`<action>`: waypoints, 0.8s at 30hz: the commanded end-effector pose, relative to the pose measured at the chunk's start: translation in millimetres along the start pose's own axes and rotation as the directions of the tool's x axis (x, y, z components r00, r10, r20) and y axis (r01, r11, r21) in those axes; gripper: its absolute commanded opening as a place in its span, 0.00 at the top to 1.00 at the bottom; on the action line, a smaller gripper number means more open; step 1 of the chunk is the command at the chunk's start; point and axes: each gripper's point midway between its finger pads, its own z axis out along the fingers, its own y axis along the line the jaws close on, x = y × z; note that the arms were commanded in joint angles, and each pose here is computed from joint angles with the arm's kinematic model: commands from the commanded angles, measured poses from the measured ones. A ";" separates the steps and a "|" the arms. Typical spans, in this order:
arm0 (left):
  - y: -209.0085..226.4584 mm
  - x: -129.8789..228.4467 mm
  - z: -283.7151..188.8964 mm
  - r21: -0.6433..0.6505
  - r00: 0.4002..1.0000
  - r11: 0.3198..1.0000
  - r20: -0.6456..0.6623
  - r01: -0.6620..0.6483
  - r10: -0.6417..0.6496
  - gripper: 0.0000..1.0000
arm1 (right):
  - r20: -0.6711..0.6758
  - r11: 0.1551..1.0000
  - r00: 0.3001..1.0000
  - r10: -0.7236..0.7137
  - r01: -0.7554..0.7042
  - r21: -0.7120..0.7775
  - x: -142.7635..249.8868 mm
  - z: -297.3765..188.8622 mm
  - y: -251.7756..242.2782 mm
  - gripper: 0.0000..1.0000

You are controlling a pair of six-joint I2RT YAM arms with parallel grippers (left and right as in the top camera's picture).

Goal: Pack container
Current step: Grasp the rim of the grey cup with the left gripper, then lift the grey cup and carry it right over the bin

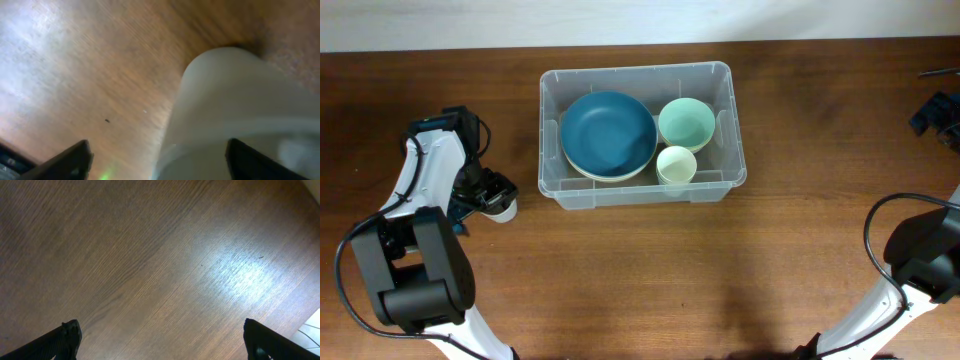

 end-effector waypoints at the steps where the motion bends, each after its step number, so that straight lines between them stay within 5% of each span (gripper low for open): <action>1: -1.7 -3.0 -4.5 0.029 1.000 1.000 0.020 0.012 -0.012 0.29 | 0.010 1.000 1.000 0.009 -0.009 0.013 -0.6 -1.9 -1.5 0.01; 9: 3.2 -28.2 -5.4 0.074 0.996 0.996 0.078 0.041 -0.046 0.57 | 0.010 1.000 1.000 0.009 -0.009 0.013 -0.6 -1.9 -1.5 0.01; 15: 20.9 -41.9 -4.5 0.110 0.992 0.988 0.063 0.104 -0.112 0.99 | 0.010 1.000 1.000 0.009 -0.009 0.013 -0.6 -1.9 -1.5 0.01; 24: 24.9 -62.1 -8.5 0.163 0.989 0.984 0.112 0.073 -0.092 0.99 | 0.009 1.000 1.000 0.009 -0.009 0.013 -0.6 -1.9 -1.4 0.01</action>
